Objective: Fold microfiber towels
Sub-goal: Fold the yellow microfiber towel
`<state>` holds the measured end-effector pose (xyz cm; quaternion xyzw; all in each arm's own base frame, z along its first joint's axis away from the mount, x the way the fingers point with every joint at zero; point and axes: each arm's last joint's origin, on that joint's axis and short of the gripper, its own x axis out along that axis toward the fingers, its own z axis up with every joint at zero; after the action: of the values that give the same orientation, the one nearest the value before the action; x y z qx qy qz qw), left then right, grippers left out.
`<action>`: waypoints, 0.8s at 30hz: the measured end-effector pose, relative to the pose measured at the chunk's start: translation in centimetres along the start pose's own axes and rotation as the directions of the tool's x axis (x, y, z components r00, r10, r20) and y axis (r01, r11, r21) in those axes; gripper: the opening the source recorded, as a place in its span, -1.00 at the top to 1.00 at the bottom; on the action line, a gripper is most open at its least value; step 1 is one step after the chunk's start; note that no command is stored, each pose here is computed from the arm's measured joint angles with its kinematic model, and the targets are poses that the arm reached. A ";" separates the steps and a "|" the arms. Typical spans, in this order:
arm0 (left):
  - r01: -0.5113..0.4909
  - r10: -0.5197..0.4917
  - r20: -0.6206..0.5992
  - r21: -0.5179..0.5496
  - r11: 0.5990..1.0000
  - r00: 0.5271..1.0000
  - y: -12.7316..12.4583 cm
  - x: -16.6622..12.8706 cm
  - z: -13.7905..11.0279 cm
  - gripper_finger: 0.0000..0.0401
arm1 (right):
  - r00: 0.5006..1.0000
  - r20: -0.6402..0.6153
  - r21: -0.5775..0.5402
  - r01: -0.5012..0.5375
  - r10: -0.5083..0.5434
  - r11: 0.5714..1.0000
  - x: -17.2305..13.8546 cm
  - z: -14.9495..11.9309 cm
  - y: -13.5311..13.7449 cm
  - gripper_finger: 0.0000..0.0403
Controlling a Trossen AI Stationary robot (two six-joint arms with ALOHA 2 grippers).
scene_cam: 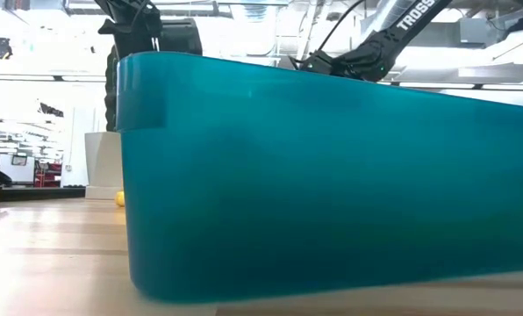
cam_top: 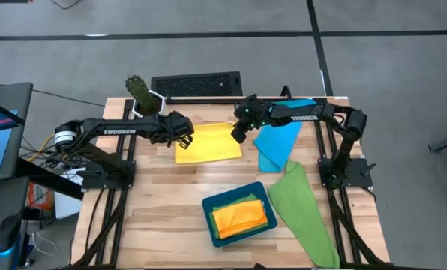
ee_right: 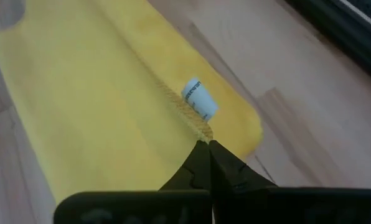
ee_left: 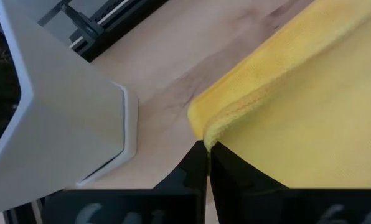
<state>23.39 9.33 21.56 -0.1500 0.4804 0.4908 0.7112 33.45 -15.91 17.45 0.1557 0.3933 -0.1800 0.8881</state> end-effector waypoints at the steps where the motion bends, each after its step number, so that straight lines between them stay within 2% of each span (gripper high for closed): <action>1: -0.001 0.001 -0.001 0.000 1.000 1.000 0.0 0.0 0.0 1.00 | 1.000 0.009 -0.002 -0.002 0.002 1.000 0.0 0.1 0.0 0.95; 13: 0.021 -0.023 -0.045 -0.043 0.999 0.999 -0.2 1.8 -2.1 1.00 | 1.000 -0.002 0.006 -0.010 0.010 1.000 1.5 -0.4 0.0 0.92; 19: 0.030 -0.031 -0.008 -0.062 0.998 0.999 -0.4 1.7 -1.8 1.00 | 1.000 -0.006 0.003 0.029 -0.029 1.000 1.5 -0.5 0.0 0.90; 24: 0.026 -0.024 0.026 -0.073 0.997 0.999 -0.5 1.7 -1.5 0.99 | 0.999 -0.004 0.012 0.050 -0.050 0.999 1.5 -0.5 -0.5 0.80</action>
<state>23.08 9.02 19.25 -0.1761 0.4512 0.5011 0.7172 33.88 -16.42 15.98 0.1515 0.3976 -0.2041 0.8816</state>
